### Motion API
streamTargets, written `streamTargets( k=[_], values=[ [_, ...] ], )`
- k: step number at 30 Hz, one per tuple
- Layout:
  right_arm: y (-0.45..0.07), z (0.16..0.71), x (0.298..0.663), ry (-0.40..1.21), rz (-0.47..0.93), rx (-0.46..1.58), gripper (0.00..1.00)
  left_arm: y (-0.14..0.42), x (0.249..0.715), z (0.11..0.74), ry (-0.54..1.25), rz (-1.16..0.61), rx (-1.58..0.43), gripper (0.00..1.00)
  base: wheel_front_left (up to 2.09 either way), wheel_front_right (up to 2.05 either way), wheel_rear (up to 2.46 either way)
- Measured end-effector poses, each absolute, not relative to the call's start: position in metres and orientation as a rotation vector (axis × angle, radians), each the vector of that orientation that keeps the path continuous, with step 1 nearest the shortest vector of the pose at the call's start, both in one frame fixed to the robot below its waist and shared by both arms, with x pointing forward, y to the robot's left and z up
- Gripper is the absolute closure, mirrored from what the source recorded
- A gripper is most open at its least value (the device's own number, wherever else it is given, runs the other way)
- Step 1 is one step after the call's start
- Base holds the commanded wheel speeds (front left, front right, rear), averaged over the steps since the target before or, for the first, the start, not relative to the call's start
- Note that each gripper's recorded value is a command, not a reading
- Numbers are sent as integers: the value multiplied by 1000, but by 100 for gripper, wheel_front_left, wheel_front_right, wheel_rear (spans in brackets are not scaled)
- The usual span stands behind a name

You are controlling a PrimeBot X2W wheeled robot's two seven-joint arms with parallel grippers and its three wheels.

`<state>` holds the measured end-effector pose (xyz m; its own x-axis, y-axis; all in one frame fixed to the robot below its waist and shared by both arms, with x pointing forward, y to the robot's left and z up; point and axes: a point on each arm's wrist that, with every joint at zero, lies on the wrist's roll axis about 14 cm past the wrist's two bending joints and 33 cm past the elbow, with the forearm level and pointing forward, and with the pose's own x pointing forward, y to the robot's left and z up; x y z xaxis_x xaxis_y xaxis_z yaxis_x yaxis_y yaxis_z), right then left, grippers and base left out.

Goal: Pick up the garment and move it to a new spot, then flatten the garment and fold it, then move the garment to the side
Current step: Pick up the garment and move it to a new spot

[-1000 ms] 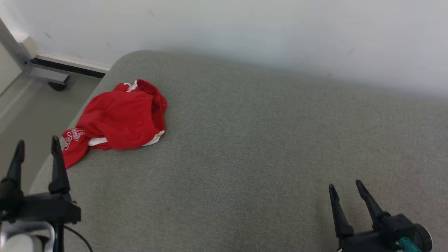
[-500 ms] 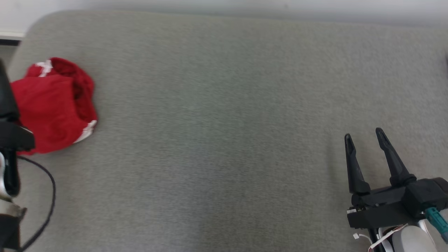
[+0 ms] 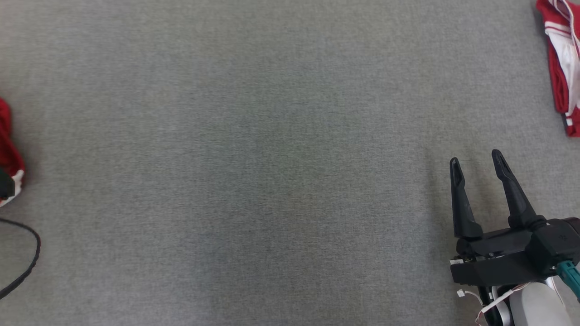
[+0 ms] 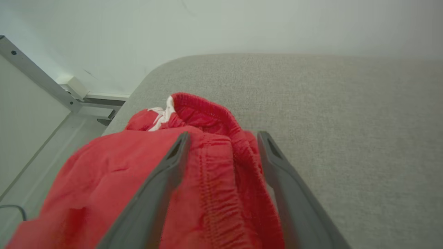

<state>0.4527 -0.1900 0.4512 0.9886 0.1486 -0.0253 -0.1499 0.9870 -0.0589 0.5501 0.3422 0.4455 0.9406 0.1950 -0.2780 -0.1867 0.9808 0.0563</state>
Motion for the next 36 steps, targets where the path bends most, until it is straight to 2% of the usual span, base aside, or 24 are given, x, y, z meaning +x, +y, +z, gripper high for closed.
streamTargets(
  k=[9,13,16,17,18,23,28,32,36],
  values=[
    [-202,445,449,43,119,-73,0,350,534,377,649,236,-70,0,0,0,0],
    [-203,447,449,40,117,-74,0,349,528,368,746,246,-124,0,0,0,0],
    [-203,446,448,43,117,-74,0,347,530,369,755,241,-131,0,0,0,0],
    [-203,446,448,43,117,-74,0,347,532,371,741,239,-128,65,0,0,0],
    [-203,447,448,43,117,-74,0,347,532,372,726,239,-127,100,0,0,0],
    [-204,452,446,31,112,-71,0,355,547,405,512,276,-116,100,0,0,0],
    [-202,464,442,5,107,-60,0,350,571,470,258,247,-71,100,0,0,0],
    [-196,473,437,-14,112,-44,0,331,583,520,114,186,-43,100,0,0,0],
    [-190,486,427,-43,110,-15,0,288,593,591,-69,65,-2,100,0,0,0]
  ],
)
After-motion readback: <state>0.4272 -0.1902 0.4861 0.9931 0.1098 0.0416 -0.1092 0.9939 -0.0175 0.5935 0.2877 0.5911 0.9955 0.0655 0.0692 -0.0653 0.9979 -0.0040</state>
